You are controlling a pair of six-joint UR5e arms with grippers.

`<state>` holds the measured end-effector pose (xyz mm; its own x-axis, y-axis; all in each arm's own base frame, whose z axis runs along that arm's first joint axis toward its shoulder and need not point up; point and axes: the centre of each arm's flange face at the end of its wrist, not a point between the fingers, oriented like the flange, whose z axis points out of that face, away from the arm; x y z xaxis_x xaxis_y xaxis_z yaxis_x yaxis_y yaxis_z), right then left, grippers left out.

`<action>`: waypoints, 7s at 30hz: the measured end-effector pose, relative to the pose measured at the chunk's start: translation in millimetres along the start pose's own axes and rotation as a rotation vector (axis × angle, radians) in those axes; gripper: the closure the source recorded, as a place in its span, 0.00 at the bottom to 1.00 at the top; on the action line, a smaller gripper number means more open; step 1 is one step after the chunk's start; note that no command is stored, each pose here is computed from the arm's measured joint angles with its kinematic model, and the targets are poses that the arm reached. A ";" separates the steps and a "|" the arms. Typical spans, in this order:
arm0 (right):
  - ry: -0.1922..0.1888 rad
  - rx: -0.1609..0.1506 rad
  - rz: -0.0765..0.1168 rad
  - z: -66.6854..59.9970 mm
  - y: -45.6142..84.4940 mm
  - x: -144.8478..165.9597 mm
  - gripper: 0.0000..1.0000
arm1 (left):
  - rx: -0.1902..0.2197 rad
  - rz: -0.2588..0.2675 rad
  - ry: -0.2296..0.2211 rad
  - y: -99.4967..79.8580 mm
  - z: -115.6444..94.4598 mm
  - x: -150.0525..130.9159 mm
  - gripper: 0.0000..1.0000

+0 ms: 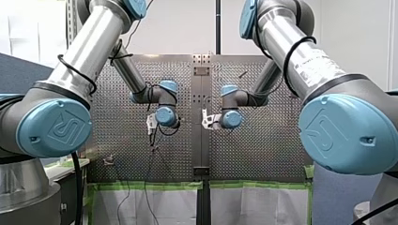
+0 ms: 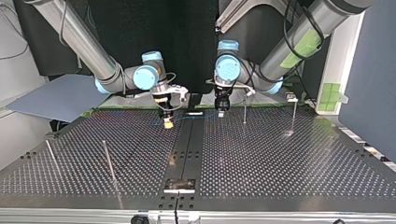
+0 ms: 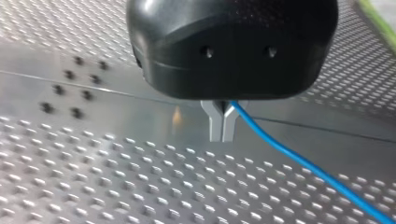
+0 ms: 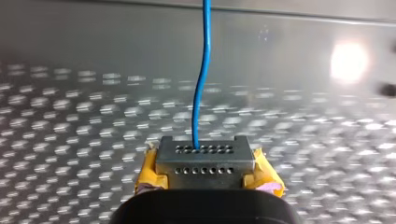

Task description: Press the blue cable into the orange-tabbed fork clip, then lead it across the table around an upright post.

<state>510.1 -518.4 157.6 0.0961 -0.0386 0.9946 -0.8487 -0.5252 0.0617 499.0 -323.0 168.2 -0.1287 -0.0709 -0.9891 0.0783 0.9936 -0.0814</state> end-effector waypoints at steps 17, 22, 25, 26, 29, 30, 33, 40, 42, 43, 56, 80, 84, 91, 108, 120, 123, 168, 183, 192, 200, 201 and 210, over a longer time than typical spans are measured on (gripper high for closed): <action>0.097 0.010 0.012 -13.0 -3.2 111.7 1.00 | 0.029 -0.024 -0.098 -19.2 -14.9 -100.7 1.00; 0.138 0.012 0.013 -19.6 -3.2 155.0 1.00 | 0.039 -0.037 -0.137 -26.5 -19.8 -139.5 1.00; 0.164 0.012 0.016 -25.1 -2.4 178.2 1.00 | 0.036 -0.042 -0.151 -29.3 -20.8 -158.3 1.00; 0.172 0.011 0.017 -26.8 -1.9 184.6 1.00 | 0.035 -0.044 -0.156 -30.3 -20.4 -164.2 1.00; 0.198 0.008 0.019 -32.4 0.4 204.1 1.00 | 0.034 -0.048 -0.166 -32.1 -19.1 -174.3 1.00; 0.206 0.007 0.020 -34.1 1.4 209.8 1.00 | 0.034 -0.048 -0.168 -32.6 -18.8 -176.0 1.00; 0.231 0.003 0.024 -40.1 5.4 227.6 1.00 | 0.038 -0.052 -0.176 -34.5 -17.6 -181.2 1.00; 0.292 -0.013 0.035 -57.7 17.7 271.8 1.00 | 0.050 -0.060 -0.192 -39.6 -14.8 -195.9 1.00; 0.308 -0.019 0.040 -62.8 22.5 283.4 1.00 | 0.054 -0.061 -0.193 -41.6 -14.0 -202.7 1.00; 0.316 -0.022 0.042 -64.9 24.8 288.4 1.00 | 0.057 -0.061 -0.194 -42.6 -13.7 -205.6 1.00; 0.333 -0.098 0.046 -75.5 66.4 312.7 1.00 | 0.098 -0.084 -0.214 -54.9 -9.1 -250.7 1.00; 0.288 -0.221 0.044 -69.4 146.6 304.3 1.00 | 0.229 -0.168 -0.218 -97.9 15.9 -286.9 1.00; 0.285 -0.239 0.044 -69.0 159.2 303.4 1.00 | 0.254 -0.159 -0.196 -111.1 19.8 -282.5 1.00; 0.274 -0.273 0.043 -68.9 182.0 300.3 1.00 | 0.289 -0.168 -0.211 -131.5 20.2 -292.1 1.00; 0.251 -0.353 0.038 -71.4 239.1 292.0 1.00 | 0.351 -0.212 -0.227 -150.2 21.5 -302.4 1.00; 0.229 -0.366 0.040 -72.6 255.2 279.2 1.00 | 0.394 -0.210 -0.165 -175.3 37.4 -265.3 1.00; 0.223 -0.368 0.043 -72.9 259.1 275.3 1.00 | 0.408 -0.210 -0.156 -183.2 38.8 -259.4 1.00; -0.025 -0.359 0.106 -37.3 261.4 112.5 1.00 | 0.375 -0.184 -0.050 -201.0 63.4 -167.9 0.41; -0.026 -0.354 0.112 -38.1 256.8 97.8 1.00 | 0.402 -0.188 -0.058 -202.9 63.9 -161.6 0.00; -0.003 -0.352 0.113 -36.4 256.2 95.8 1.00 | 0.445 -0.195 -0.049 -207.3 61.5 -162.0 0.00; -0.002 -0.351 0.113 -36.3 255.8 95.5 1.00 | 0.439 -0.192 -0.049 -203.5 63.5 -163.9 0.00; -0.002 -0.351 0.113 -36.2 255.8 95.5 1.00 | 0.439 -0.191 -0.049 -203.2 63.7 -164.2 0.00; -0.007 -0.351 0.114 -37.1 255.4 92.1 1.00 | 0.416 -0.194 -0.053 -199.7 65.4 -164.9 0.00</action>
<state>283.0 -624.5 268.0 -0.0071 -0.0868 0.9962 -0.9809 -0.1931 -0.0239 569.2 -515.4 339.6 -0.1301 -0.2672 -0.9548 0.4496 0.8424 -0.2970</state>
